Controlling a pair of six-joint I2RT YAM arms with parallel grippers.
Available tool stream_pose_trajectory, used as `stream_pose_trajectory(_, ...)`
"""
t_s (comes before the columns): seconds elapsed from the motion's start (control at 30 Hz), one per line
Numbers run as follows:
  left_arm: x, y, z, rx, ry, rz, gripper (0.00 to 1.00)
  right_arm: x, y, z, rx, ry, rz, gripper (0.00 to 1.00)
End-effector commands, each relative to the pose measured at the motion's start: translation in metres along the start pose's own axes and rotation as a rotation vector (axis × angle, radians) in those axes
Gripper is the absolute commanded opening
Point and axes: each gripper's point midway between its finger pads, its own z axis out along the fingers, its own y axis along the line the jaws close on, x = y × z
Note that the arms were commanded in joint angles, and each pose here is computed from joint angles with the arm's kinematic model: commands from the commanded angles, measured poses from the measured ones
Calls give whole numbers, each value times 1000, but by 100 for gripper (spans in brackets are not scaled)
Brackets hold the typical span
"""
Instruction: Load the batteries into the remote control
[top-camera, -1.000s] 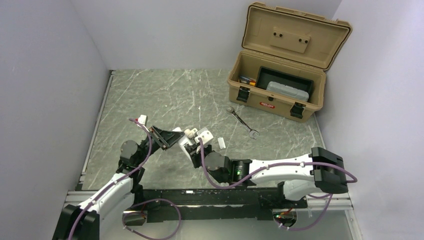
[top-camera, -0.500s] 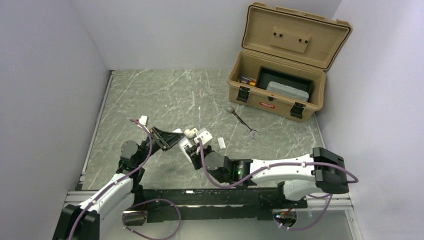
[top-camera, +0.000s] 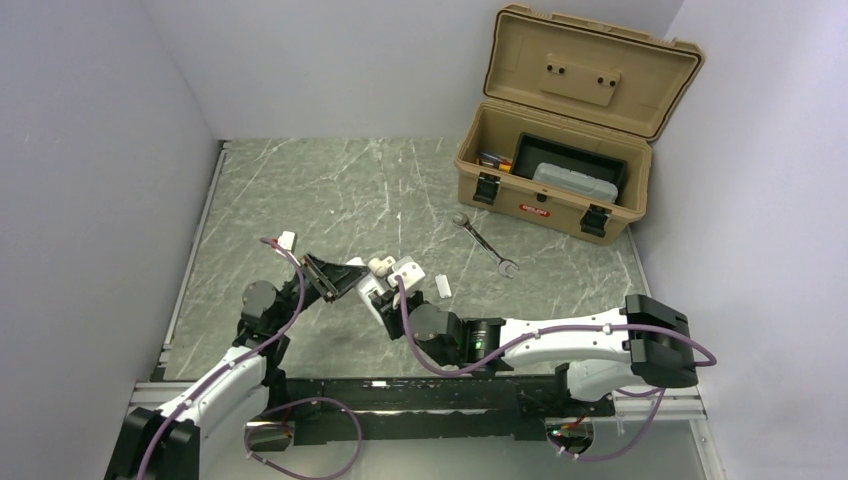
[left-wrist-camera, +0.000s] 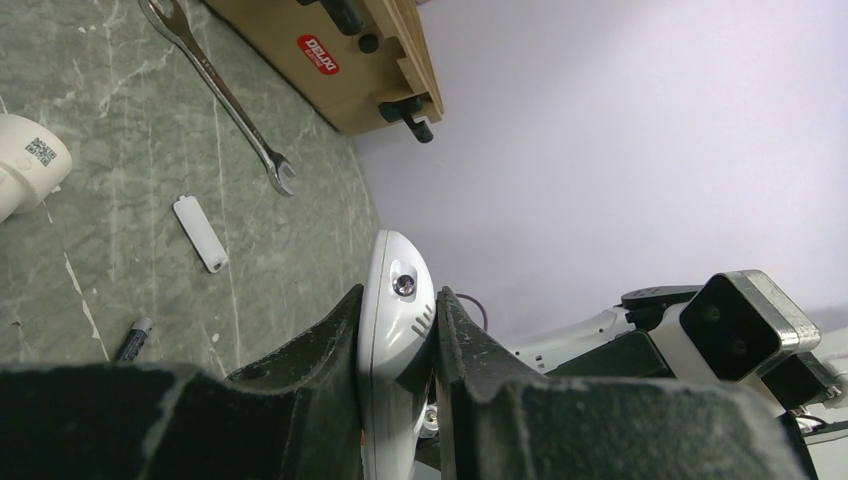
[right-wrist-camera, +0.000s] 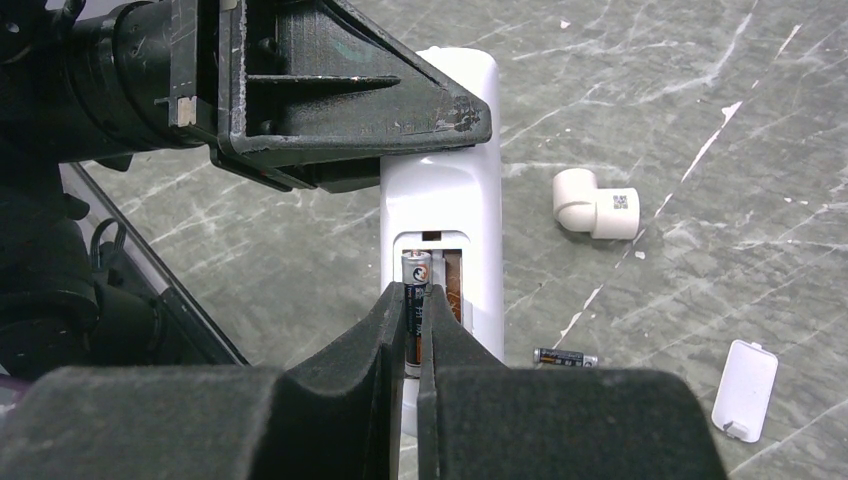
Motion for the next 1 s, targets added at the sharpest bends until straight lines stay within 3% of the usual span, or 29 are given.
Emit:
stream_pose_trajectory(0.0,-12,-47,0,165,-43,44,0,26,4,-1,-16,94,-22,3)
stream_pose_trajectory(0.2,-9,-46,1,168,-26,48,0,7,-1,-6,-4,16,30,0)
stream_pose_trajectory(0.57,13,-40,-2,198,100,77,0,-91,2,-22,-18,-252,67,0)
stream_pose_trajectory(0.97,39,-66,-13,394,261,240,0,-106,-19,-67,-74,-314,105,0)
